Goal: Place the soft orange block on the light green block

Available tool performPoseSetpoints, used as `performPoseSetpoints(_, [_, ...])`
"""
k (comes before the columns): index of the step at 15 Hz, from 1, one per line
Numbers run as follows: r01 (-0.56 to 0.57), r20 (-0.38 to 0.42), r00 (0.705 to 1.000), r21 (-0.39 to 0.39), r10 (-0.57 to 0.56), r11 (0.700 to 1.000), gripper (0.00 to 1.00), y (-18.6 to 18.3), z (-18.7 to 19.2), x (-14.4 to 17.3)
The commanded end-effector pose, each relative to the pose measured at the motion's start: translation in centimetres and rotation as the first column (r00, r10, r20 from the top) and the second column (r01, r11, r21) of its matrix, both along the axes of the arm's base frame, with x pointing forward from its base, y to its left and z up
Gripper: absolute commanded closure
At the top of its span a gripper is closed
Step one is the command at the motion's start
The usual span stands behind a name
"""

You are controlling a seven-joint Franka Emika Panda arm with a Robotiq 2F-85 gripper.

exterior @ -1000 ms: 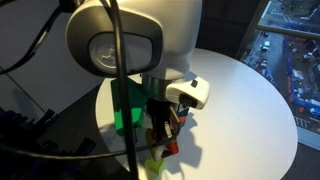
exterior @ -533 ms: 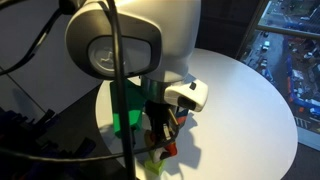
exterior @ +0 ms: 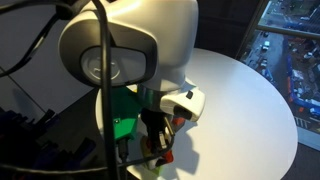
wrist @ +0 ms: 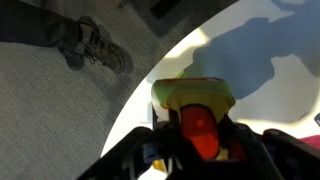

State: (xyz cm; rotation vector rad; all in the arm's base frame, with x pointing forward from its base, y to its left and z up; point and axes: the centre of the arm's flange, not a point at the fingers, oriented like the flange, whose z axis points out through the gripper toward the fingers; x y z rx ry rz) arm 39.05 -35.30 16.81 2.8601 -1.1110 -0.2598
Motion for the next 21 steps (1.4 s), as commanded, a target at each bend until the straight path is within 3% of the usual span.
performPoseSetpoints(1, [-0.016, 0.015, 1.000, -0.009, 0.016, 1.000, 0.87, -0.2, -0.7, -0.8])
performPoseSetpoints(12, [-0.031, 0.016, 0.999, -0.030, 0.032, 0.999, 0.87, -0.1, -2.8, -1.5])
performPoseSetpoints(13, [-0.030, 0.011, 0.999, -0.028, 0.030, 0.999, 0.76, -0.1, -3.0, -1.6])
performPoseSetpoints(14, [-0.030, 0.007, 1.000, -0.026, 0.030, 0.999, 0.37, -0.1, -3.2, -1.6])
performPoseSetpoints(16, [-0.031, 0.005, 1.000, -0.026, 0.031, 0.999, 0.34, -0.2, -3.2, -1.7])
performPoseSetpoints(20, [-0.031, 0.002, 1.000, -0.025, 0.031, 0.999, 0.03, -0.4, -3.3, -1.8])
performPoseSetpoints(21, [-0.031, 0.001, 1.000, -0.024, 0.031, 0.999, 0.00, -0.4, -3.3, -1.9])
